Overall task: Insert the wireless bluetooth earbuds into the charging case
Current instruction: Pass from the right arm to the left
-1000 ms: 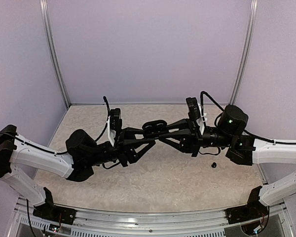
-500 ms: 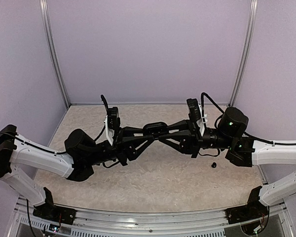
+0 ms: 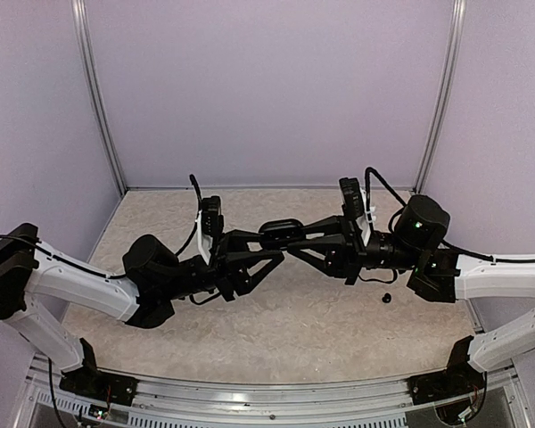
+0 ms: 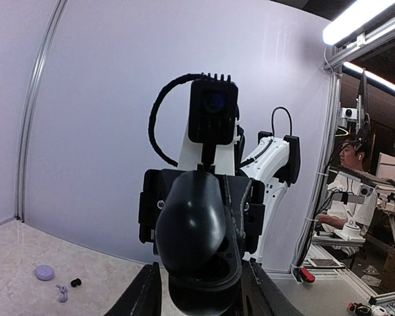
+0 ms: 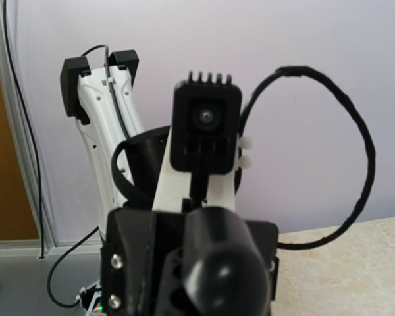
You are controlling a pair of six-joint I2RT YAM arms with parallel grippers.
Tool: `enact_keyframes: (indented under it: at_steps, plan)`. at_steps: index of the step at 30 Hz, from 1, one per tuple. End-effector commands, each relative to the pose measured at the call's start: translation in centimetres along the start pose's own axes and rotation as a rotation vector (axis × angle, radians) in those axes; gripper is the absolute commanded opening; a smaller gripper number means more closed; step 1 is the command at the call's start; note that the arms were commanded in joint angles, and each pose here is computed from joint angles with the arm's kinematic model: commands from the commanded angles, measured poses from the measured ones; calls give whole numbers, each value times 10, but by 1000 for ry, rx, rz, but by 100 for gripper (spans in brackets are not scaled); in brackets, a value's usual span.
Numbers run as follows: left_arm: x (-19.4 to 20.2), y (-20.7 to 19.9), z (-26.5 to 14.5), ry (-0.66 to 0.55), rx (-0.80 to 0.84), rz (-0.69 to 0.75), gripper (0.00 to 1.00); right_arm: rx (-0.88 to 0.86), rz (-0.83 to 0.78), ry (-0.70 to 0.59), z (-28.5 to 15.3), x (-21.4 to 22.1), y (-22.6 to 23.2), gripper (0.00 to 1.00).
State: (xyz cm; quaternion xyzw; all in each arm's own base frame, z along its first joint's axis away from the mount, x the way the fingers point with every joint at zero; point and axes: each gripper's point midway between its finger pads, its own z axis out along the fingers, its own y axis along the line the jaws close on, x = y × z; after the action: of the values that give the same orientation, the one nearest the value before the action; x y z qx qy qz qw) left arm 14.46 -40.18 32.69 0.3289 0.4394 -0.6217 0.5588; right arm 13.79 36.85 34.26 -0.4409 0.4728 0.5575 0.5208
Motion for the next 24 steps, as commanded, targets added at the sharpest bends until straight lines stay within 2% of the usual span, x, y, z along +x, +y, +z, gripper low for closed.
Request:
enact_keyframes:
  at_steps: [1,5,11,17,24]
  plan:
    - [-13,-8,6,-46,37,11,42,-2,-5,-31,-1,-7,4,0]
    - [-15,-9,6,-53,38,14,37,-5,-1,-26,-1,-4,4,0]
    - [-19,-10,5,-65,37,19,38,-10,6,-23,0,-1,4,0]
    - [-19,-10,5,-71,40,19,31,-12,6,-23,0,-1,4,0]
    - [-20,-11,6,-72,45,21,29,-9,11,-21,-1,0,5,0]
